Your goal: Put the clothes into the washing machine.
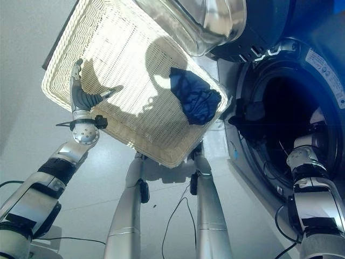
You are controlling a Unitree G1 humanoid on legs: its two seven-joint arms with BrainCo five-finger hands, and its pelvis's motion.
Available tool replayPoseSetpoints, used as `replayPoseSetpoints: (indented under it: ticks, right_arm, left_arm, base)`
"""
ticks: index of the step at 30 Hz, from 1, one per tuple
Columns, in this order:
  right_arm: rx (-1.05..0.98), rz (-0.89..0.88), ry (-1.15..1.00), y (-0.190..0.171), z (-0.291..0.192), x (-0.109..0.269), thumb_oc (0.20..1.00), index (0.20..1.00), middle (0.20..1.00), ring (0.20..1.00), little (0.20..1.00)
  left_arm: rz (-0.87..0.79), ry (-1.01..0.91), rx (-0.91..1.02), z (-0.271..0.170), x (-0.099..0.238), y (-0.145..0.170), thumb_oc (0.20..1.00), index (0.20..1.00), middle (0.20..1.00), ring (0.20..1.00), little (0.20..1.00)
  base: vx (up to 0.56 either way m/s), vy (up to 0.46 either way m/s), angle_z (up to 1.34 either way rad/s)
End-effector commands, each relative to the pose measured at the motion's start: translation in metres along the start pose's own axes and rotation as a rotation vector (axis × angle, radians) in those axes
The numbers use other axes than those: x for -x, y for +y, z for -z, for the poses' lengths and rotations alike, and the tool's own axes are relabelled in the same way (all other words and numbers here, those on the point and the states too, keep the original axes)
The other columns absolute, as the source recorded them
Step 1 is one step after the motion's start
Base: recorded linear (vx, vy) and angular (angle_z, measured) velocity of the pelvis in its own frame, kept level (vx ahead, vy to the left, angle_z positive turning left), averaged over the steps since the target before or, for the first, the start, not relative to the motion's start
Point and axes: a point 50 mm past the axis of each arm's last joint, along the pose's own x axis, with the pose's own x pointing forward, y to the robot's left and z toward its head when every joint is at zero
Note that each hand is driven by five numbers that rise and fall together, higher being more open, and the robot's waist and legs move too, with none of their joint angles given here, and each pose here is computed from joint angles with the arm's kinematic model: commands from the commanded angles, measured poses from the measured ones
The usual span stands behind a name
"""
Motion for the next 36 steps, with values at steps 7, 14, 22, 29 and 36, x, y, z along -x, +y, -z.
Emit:
replayPoseSetpoints:
  ticks: [7, 14, 22, 29, 36]
  right_arm:
    - [0.687, -0.194, -0.048, 0.002, -0.018, -0.018, 1.0, 1.0, 1.0, 1.0, 1.0]
    - [0.766, -0.31, -0.075, 0.014, 0.005, -0.003, 1.0, 1.0, 1.0, 1.0, 1.0]
    - [0.71, -0.43, -0.18, 0.022, 0.037, 0.031, 1.0, 1.0, 1.0, 1.0, 1.0]
    - [0.711, -0.527, -0.237, 0.026, 0.056, 0.06, 1.0, 1.0, 1.0, 1.0, 1.0]
    - [0.709, -0.743, -0.404, 0.033, 0.071, 0.112, 1.0, 1.0, 1.0, 1.0, 1.0]
  left_arm:
    - [-0.001, -0.054, 0.052, -0.025, -0.014, -0.009, 1.0, 1.0, 1.0, 1.0, 1.0]
    - [-0.006, -0.056, 0.0, -0.023, -0.015, -0.01, 1.0, 1.0, 1.0, 1.0, 1.0]
    - [-0.057, -0.016, -0.017, -0.013, -0.01, -0.007, 1.0, 1.0, 1.0, 1.0, 1.0]
    - [-0.091, 0.005, -0.009, -0.009, -0.007, -0.005, 1.0, 1.0, 1.0, 1.0, 1.0]
    - [-0.134, 0.026, 0.001, -0.003, -0.001, -0.004, 1.0, 1.0, 1.0, 1.0, 1.0]
  base:
    - [0.0, -0.022, 0.05]
    - [0.0, -0.001, 0.01]
    - [-0.01, 0.056, -0.02]
    - [-0.01, 0.05, -0.05]
    - [-0.01, 0.048, -0.04]
